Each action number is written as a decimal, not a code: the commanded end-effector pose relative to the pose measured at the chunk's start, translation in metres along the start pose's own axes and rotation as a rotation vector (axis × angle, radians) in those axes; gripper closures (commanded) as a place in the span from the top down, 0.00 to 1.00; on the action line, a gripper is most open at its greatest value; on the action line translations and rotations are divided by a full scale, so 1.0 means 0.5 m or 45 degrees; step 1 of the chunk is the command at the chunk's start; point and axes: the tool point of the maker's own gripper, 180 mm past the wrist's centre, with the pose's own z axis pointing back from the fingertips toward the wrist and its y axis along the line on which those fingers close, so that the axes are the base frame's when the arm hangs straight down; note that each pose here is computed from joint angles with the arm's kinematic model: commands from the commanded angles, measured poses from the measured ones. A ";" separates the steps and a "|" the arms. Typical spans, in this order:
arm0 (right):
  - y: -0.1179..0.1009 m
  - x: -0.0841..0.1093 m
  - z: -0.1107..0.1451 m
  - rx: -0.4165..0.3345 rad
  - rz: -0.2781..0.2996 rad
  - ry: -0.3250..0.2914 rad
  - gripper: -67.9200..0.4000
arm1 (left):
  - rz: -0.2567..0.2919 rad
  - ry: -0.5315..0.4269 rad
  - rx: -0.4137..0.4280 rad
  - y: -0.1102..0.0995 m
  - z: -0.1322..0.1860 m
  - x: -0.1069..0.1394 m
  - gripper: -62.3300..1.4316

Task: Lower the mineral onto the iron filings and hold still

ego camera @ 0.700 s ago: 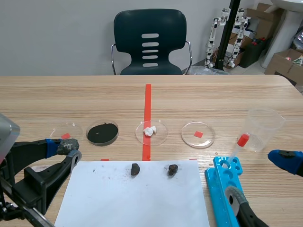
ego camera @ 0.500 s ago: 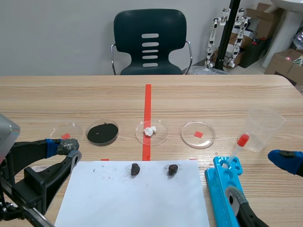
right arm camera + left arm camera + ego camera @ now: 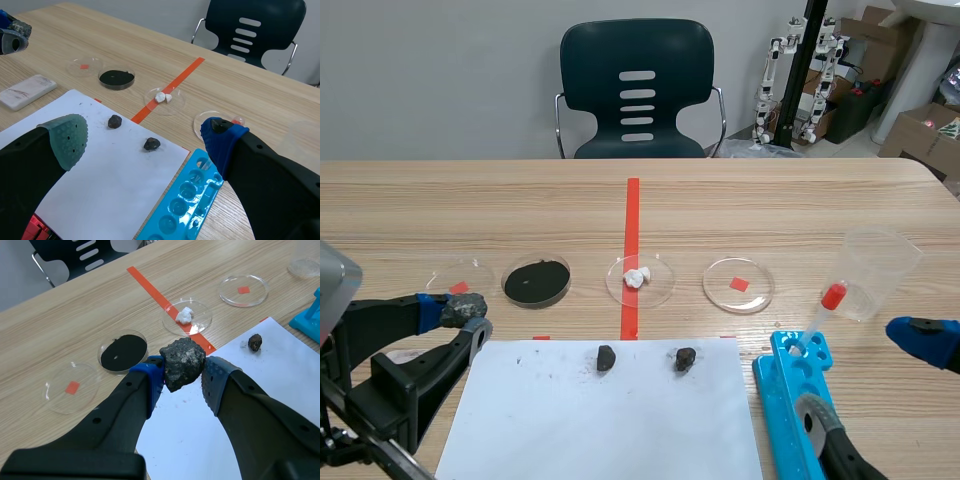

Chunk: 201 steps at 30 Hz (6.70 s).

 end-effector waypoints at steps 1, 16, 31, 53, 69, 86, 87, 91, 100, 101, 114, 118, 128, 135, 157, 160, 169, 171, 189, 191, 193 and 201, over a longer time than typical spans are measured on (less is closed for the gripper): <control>-0.008 0.013 -0.004 -0.013 0.010 -0.038 0.70 | 0.006 -0.033 0.007 0.001 -0.002 0.014 0.11; -0.008 0.013 -0.004 -0.013 0.010 -0.037 0.70 | 0.015 -0.012 0.024 0.005 -0.005 0.009 0.11; -0.008 0.013 -0.004 -0.013 0.010 -0.038 0.70 | 0.416 0.575 0.183 0.111 -0.138 -0.140 0.11; -0.008 0.013 -0.004 -0.013 0.010 -0.038 0.70 | 0.530 0.897 0.281 0.219 -0.380 -0.138 0.11; -0.008 0.013 -0.004 -0.013 0.010 -0.038 0.70 | 0.567 1.081 0.304 0.222 -0.389 -0.186 0.11; -0.008 0.013 -0.004 -0.013 0.010 -0.038 0.70 | 0.587 1.101 0.286 0.201 -0.393 -0.202 0.11; -0.008 0.013 -0.004 -0.013 0.010 -0.038 0.70 | 0.589 1.106 0.286 0.199 -0.393 -0.207 0.11; -0.008 0.013 -0.004 -0.013 0.010 -0.038 0.70 | 0.598 1.117 0.283 0.191 -0.393 -0.218 0.11; -0.008 0.013 -0.004 -0.013 0.010 -0.038 0.70 | 0.599 1.111 0.279 0.188 -0.396 -0.216 0.11; -0.008 0.013 -0.004 -0.013 0.010 -0.038 0.70 | 0.599 1.111 0.279 0.188 -0.396 -0.216 0.11; -0.008 0.013 -0.004 -0.013 0.010 -0.038 0.70 | 0.597 1.122 0.279 0.187 -0.394 -0.218 0.11; -0.008 0.013 -0.004 -0.013 0.010 -0.038 0.70 | 0.596 1.122 0.279 0.187 -0.394 -0.218 0.11; -0.008 0.013 -0.004 -0.013 0.010 -0.038 0.70 | 0.589 1.123 0.284 0.189 -0.393 -0.219 0.11; -0.008 0.013 -0.004 -0.013 0.010 -0.038 0.70 | 0.593 1.125 0.293 0.191 -0.392 -0.220 0.11; -0.008 0.013 -0.004 -0.013 0.010 -0.038 0.70 | 0.481 0.889 0.362 0.249 -0.384 -0.137 0.11; -0.008 0.013 -0.004 -0.013 0.010 -0.038 0.70 | 0.438 0.749 0.400 0.259 -0.368 -0.102 0.11; -0.008 0.013 -0.004 -0.013 0.010 -0.038 0.70 | 0.228 0.290 0.374 0.208 -0.258 0.026 0.11; -0.008 0.013 -0.004 -0.013 0.010 -0.038 0.70 | 0.184 0.202 0.332 0.179 -0.229 0.050 0.11; -0.008 0.013 -0.004 -0.013 0.010 -0.038 0.70 | -0.030 -0.005 0.084 0.012 -0.055 0.052 0.11; -0.008 0.013 -0.004 -0.013 0.010 -0.038 0.70 | -0.053 -0.021 0.062 0.000 -0.048 0.051 0.11; -0.008 0.013 -0.004 -0.013 0.010 -0.038 0.70 | -0.073 -0.024 0.053 -0.009 -0.041 0.047 0.11; -0.008 0.013 -0.004 -0.013 0.010 -0.038 0.70 | -0.076 -0.011 0.046 -0.014 -0.036 0.040 0.11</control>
